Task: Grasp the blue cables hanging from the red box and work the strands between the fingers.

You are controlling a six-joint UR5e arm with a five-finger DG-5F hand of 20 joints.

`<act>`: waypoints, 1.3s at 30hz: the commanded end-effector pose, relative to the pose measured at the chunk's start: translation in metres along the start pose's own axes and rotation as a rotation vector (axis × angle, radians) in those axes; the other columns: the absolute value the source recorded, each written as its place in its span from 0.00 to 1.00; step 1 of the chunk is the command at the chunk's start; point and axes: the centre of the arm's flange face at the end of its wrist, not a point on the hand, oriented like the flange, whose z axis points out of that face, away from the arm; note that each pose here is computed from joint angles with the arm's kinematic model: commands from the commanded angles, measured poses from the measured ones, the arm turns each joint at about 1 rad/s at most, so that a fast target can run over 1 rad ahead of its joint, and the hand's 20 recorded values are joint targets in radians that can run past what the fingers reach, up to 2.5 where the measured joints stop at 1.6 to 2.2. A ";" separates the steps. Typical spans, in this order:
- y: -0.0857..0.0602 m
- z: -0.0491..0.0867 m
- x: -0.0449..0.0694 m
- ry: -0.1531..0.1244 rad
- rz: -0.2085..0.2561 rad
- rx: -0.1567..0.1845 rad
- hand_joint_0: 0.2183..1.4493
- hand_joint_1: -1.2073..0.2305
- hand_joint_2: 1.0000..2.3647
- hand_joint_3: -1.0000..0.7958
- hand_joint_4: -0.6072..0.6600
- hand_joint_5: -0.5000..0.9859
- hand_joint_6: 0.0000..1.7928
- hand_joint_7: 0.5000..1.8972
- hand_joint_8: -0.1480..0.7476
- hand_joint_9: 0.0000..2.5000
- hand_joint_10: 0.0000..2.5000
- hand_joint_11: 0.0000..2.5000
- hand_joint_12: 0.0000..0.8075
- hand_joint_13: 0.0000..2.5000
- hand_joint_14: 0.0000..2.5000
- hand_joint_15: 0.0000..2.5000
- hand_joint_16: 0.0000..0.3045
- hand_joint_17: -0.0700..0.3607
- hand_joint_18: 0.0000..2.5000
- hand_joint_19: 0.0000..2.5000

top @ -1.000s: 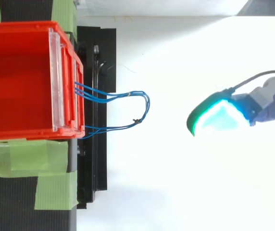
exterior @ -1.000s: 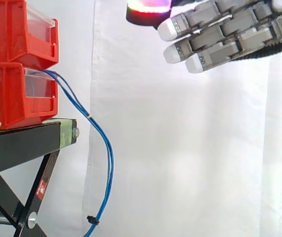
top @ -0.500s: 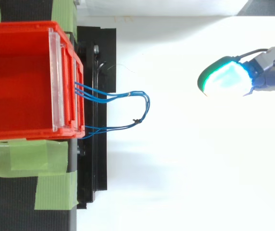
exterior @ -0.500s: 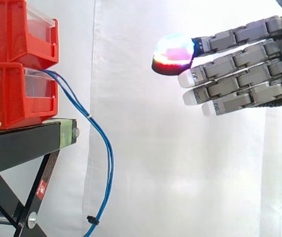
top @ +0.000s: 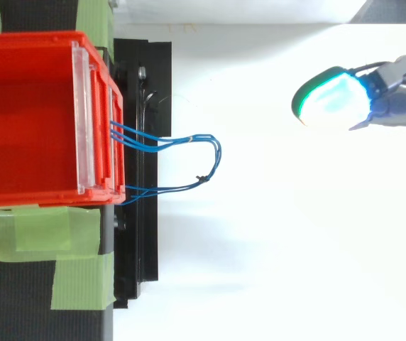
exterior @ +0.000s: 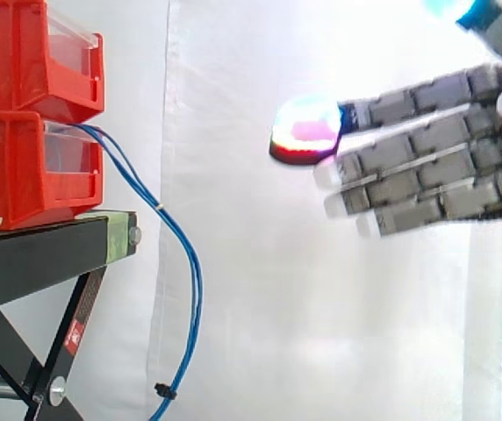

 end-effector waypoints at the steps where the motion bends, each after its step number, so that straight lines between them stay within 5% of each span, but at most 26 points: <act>1: -0.024 0.005 0.003 0.003 0.021 0.039 0.45 0.50 0.00 0.00 0.68 0.21 0.00 0.18 0.57 0.10 0.00 0.09 0.52 0.00 0.00 0.05 0.26 0.58 0.00 0.00; 7: -0.033 0.013 0.006 0.000 0.078 0.006 0.45 0.50 0.00 0.00 0.68 0.22 0.00 0.18 0.57 0.10 0.00 0.09 0.52 0.00 0.00 0.05 0.26 0.58 0.00 0.00; 22: -0.034 0.012 0.007 0.006 0.032 0.010 0.45 0.50 0.00 0.00 0.68 0.22 0.00 0.18 0.57 0.11 0.00 0.09 0.52 0.00 0.00 0.05 0.26 0.58 0.00 0.00; 32: -0.040 0.007 0.004 0.002 0.022 0.017 0.41 0.52 0.00 0.00 0.58 0.07 0.00 0.16 0.48 0.00 0.00 0.03 0.50 0.00 0.00 0.05 0.26 0.58 0.00 0.01; 36: -0.048 0.007 0.003 -0.018 0.046 -0.034 0.37 0.50 0.00 0.00 0.54 0.00 0.00 0.13 0.42 0.00 0.00 0.00 0.48 0.00 0.00 0.05 0.27 0.59 0.00 0.00; 39: -0.060 0.011 0.005 -0.027 0.055 -0.036 0.35 0.50 0.00 0.00 0.54 0.00 0.00 0.12 0.41 0.00 0.00 0.00 0.48 0.00 0.00 0.05 0.27 0.59 0.00 0.00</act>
